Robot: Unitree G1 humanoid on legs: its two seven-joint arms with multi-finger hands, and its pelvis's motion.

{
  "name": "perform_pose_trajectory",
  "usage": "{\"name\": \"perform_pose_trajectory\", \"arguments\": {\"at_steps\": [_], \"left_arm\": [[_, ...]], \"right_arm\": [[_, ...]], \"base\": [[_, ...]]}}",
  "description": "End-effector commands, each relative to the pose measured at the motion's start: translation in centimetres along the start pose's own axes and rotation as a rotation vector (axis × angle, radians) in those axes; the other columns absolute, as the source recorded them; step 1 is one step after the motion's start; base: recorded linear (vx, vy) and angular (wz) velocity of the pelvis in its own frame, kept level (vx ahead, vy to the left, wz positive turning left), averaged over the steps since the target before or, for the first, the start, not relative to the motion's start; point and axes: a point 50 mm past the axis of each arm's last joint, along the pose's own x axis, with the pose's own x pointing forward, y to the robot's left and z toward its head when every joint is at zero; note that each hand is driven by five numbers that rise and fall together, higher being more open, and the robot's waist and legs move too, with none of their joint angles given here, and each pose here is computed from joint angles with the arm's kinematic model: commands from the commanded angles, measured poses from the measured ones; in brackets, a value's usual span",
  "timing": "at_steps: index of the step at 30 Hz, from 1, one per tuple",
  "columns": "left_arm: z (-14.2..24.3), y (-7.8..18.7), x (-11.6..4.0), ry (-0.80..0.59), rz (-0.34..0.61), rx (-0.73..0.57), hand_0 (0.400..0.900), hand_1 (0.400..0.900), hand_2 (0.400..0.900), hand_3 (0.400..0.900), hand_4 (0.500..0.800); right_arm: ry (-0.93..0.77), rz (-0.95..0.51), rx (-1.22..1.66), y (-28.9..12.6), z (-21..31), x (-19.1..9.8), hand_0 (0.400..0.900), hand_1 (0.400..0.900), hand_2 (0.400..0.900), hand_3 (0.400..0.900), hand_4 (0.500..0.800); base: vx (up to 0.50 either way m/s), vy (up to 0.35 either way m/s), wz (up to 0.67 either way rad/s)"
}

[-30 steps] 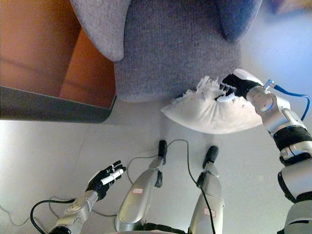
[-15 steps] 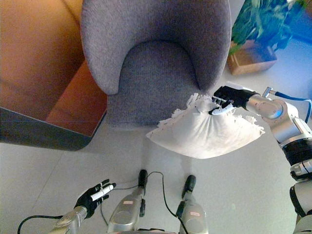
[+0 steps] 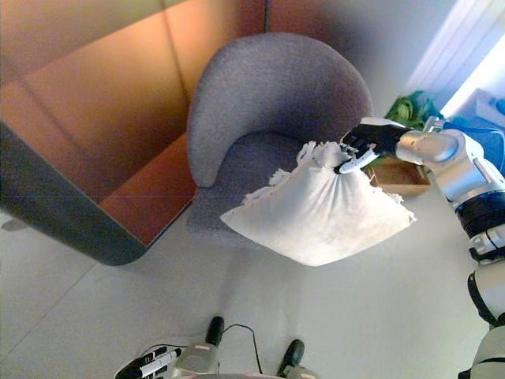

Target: Pick up the pillow and put it on the sofa.

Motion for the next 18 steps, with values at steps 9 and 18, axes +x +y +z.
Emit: {"name": "perform_pose_trajectory", "arguments": {"at_steps": [9,18], "left_arm": [[-0.9,4.7,-1.3,0.056,0.133,0.058,0.900,0.900,0.900,0.900,0.800],[-0.4,6.2,-1.9,-0.009,0.154,0.027,0.900,0.900,0.900,0.900,0.800]], "right_arm": [[0.028,-0.407,0.189,-9.9,3.9,-3.2,0.400,0.400,0.400,0.400,0.500],[0.149,-0.557,0.341,-11.5,0.9,-5.0,0.400,0.400,0.400,0.400,0.500]], "base": [[0.068,-0.039,0.21],[0.000,-0.046,0.17]]}}
